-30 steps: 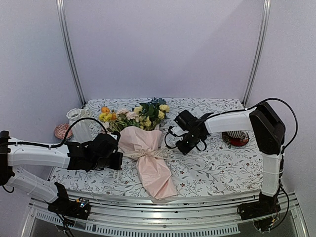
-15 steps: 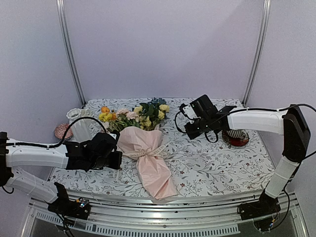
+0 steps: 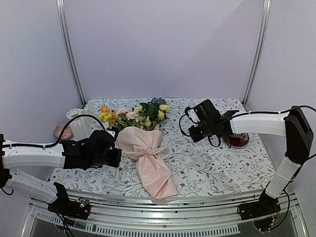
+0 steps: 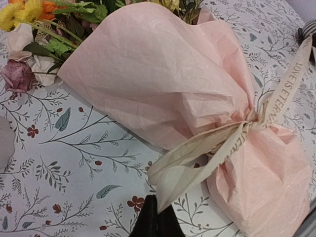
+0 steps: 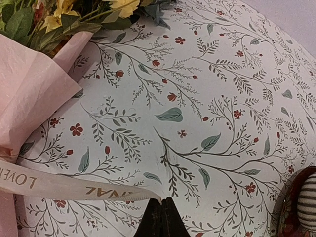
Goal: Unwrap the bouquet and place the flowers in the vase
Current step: Untie the ribbon from the tied bouquet.
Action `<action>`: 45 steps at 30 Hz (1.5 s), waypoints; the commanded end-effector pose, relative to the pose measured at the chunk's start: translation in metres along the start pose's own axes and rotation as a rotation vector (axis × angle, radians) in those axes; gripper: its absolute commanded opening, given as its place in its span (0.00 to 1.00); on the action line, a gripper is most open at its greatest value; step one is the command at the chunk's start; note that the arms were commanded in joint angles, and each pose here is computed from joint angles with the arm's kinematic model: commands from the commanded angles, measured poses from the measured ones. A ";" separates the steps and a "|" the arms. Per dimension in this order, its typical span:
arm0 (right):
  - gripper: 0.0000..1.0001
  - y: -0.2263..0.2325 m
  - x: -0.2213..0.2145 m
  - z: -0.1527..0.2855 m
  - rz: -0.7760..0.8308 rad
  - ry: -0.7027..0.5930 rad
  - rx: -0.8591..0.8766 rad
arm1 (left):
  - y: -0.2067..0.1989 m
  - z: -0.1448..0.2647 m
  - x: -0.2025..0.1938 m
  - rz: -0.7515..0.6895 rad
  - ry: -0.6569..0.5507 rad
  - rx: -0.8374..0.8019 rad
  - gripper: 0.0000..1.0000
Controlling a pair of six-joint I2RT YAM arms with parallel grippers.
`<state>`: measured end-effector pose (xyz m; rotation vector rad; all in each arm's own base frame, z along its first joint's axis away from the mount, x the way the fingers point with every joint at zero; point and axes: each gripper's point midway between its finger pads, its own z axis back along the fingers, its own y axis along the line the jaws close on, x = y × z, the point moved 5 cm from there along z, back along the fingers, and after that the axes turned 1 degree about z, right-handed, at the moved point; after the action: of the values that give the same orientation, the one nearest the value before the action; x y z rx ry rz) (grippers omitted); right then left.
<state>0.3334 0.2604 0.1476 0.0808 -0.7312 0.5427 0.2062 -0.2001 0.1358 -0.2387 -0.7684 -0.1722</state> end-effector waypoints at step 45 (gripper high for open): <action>0.02 -0.072 0.017 0.057 -0.257 -0.235 -0.140 | 0.003 0.057 0.050 0.068 -0.188 -0.069 0.00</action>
<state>0.3433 0.2031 0.1968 0.1183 -0.9169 0.2891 0.2013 -0.1902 0.1923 -0.3466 -0.8974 -0.1341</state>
